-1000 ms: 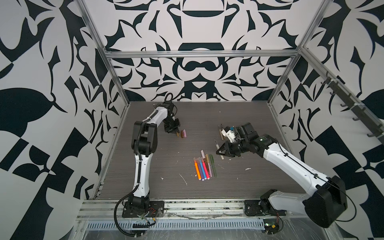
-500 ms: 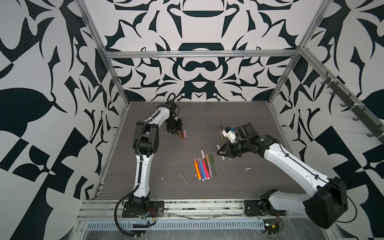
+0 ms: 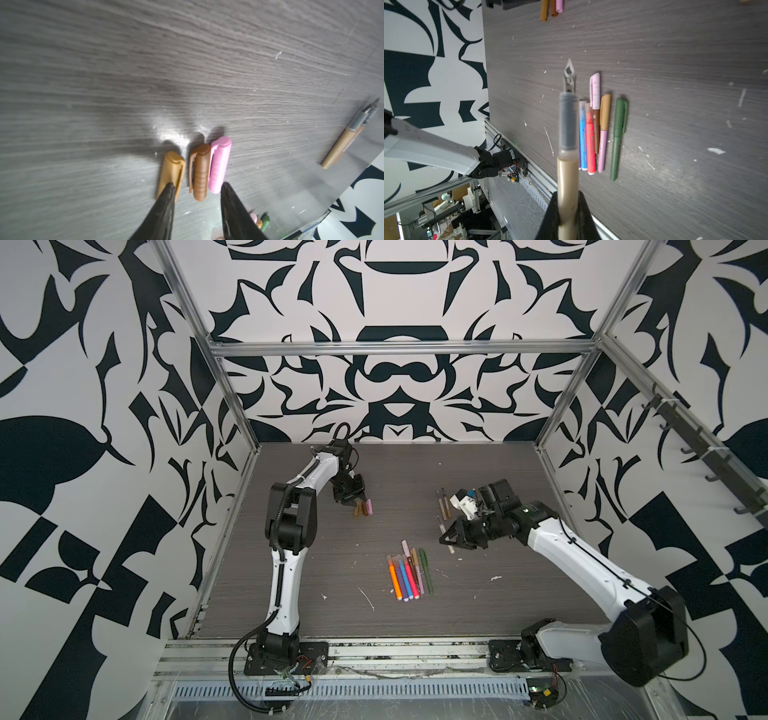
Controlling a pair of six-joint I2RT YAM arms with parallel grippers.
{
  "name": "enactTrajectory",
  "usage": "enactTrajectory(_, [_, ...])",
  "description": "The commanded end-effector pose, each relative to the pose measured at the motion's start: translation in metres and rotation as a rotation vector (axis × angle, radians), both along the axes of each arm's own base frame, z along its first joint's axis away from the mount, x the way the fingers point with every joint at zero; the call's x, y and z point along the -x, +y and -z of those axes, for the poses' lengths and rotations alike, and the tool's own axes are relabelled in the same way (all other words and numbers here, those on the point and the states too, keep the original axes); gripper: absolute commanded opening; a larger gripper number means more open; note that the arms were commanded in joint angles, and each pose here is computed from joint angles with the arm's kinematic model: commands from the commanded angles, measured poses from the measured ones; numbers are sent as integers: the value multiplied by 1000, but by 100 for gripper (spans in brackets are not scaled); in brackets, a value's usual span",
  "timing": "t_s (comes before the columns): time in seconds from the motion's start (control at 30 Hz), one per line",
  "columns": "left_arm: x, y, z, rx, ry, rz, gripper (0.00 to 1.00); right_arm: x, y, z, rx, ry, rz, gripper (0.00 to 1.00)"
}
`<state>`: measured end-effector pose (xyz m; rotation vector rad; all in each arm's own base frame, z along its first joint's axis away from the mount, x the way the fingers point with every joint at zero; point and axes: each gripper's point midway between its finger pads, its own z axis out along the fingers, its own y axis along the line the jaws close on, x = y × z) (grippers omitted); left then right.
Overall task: Open the pen caps
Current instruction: 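Lay the gold cap beside the brown cap while the right carries the pen away, then set the uncapped cream pen beside the two tan pens and open the right gripper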
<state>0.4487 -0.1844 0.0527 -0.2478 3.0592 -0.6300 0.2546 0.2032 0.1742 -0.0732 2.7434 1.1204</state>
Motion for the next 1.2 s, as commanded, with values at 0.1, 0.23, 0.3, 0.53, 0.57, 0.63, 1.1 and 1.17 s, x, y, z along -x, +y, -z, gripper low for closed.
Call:
enactTrajectory(0.1, [24, 8, -55, 13, -42, -47, 42, -67, -49, 20, 160, -14, 116, 0])
enactTrajectory(0.23, [41, 17, -57, 3, -47, -69, 43, -102, -77, 41, 319, -37, 130, 0])
enactTrajectory(0.3, [45, 21, -50, 13, -28, -76, 43, -115, -82, 49, 351, -29, 112, 0])
enactTrajectory(0.53, [32, 21, -33, 84, 4, -100, 43, -152, -86, 71, 312, -49, 37, 0])
enactTrajectory(0.57, [30, 21, -32, 97, 9, -106, 43, -157, -85, 73, 305, -48, 24, 0])
enactTrajectory(0.63, [27, 21, -33, 115, 6, -115, 43, -165, -82, 79, 285, -50, 5, 0])
enactTrajectory(1.1, [37, 18, -41, 165, -15, -146, 44, -200, -72, 122, 218, 39, 35, 0])
enactTrajectory(1.17, [36, 18, -41, 165, -19, -146, 44, -202, -73, 127, 214, 50, 44, 0])
